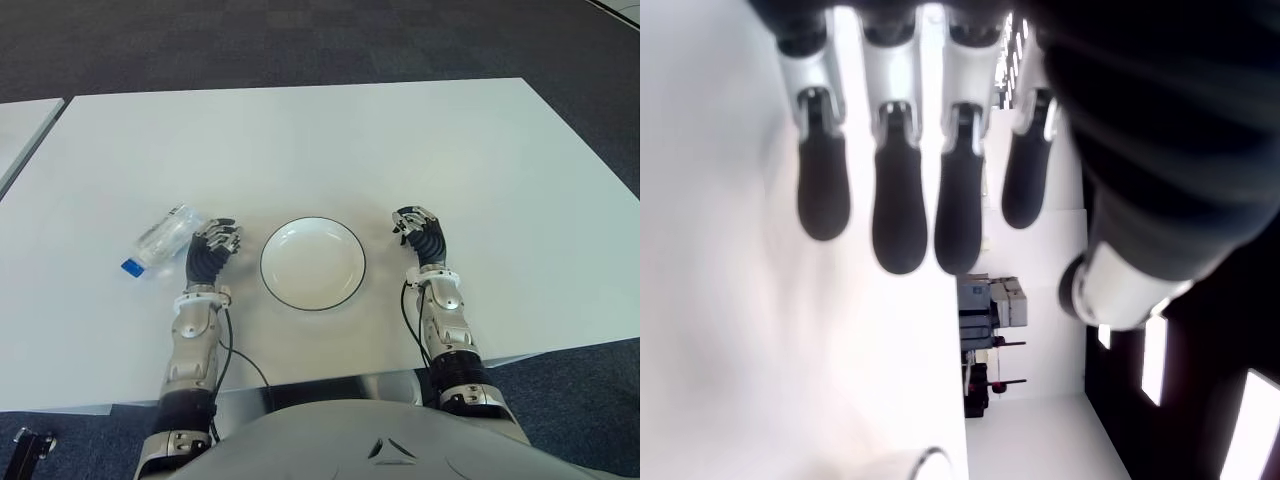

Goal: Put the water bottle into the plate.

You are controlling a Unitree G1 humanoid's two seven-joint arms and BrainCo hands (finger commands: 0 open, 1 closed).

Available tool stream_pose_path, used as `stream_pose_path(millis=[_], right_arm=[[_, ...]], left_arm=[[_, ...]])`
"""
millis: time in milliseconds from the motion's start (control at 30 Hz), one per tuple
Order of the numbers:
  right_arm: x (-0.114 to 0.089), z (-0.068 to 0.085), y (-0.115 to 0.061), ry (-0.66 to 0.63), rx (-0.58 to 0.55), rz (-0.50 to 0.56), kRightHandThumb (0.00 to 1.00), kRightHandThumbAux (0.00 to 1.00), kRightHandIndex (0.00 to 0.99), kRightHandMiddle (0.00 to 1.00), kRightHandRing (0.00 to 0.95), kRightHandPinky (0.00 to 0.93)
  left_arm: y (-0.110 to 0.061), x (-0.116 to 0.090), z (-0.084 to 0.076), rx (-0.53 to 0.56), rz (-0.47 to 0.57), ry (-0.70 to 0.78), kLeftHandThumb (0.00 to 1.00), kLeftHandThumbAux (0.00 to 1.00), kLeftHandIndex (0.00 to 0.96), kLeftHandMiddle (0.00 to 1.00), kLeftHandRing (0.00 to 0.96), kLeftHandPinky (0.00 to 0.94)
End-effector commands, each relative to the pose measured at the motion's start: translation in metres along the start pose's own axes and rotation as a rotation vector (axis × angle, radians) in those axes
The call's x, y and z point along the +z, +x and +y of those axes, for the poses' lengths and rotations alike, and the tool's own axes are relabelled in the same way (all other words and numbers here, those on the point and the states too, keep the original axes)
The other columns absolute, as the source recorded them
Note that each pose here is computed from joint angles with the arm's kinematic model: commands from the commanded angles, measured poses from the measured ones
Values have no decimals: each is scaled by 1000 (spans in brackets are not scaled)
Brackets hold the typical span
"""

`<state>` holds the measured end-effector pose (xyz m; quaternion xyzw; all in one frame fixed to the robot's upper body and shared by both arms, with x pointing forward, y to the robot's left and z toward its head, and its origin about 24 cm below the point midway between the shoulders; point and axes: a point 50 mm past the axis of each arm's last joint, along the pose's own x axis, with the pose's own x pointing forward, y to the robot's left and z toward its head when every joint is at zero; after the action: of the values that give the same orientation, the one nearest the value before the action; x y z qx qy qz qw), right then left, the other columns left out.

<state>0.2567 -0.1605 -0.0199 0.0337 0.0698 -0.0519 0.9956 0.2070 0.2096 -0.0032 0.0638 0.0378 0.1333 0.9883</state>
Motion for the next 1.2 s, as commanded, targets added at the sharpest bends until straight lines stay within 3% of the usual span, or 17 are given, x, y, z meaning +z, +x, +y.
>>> stream_pose_path(millis=[33,333,467,867,1000,1067,1133,1200], right_arm=[[-30,-3,-14,5,-22,168,702,730,437,770,754,747],[-30,-2,-14,11,-25,170,703,728,438,772,755,747],[-30,-1,-14,14,-20,167,703,728,438,773,756,749],[-30,-1,-14,21,-24,170,704,728,438,772,755,749],[-31,-1,-15,21,-25,170,704,728,438,770,752,746],[-31,-1,-15,19,-24,167,705,728,438,769,751,746],[-31,-1,-15,17,-23,166,704,728,438,768,750,745],[-31,0,-16,14,-23,165,704,728,438,769,751,746]], left_arm=[[-5,25,1,73,-111,89,829,684,386,496,589,560],[-8,37,4,198,-265,303,828,685,386,490,576,555],[-4,39,10,284,-334,499,828,686,383,490,568,557],[6,49,26,423,-386,826,830,684,388,488,548,523],[15,45,37,399,-340,938,832,681,414,457,390,372],[22,38,46,372,-302,997,765,700,408,361,326,317],[28,30,53,345,-261,1058,580,727,201,192,164,169],[30,27,56,328,-241,1097,514,722,117,121,96,87]])
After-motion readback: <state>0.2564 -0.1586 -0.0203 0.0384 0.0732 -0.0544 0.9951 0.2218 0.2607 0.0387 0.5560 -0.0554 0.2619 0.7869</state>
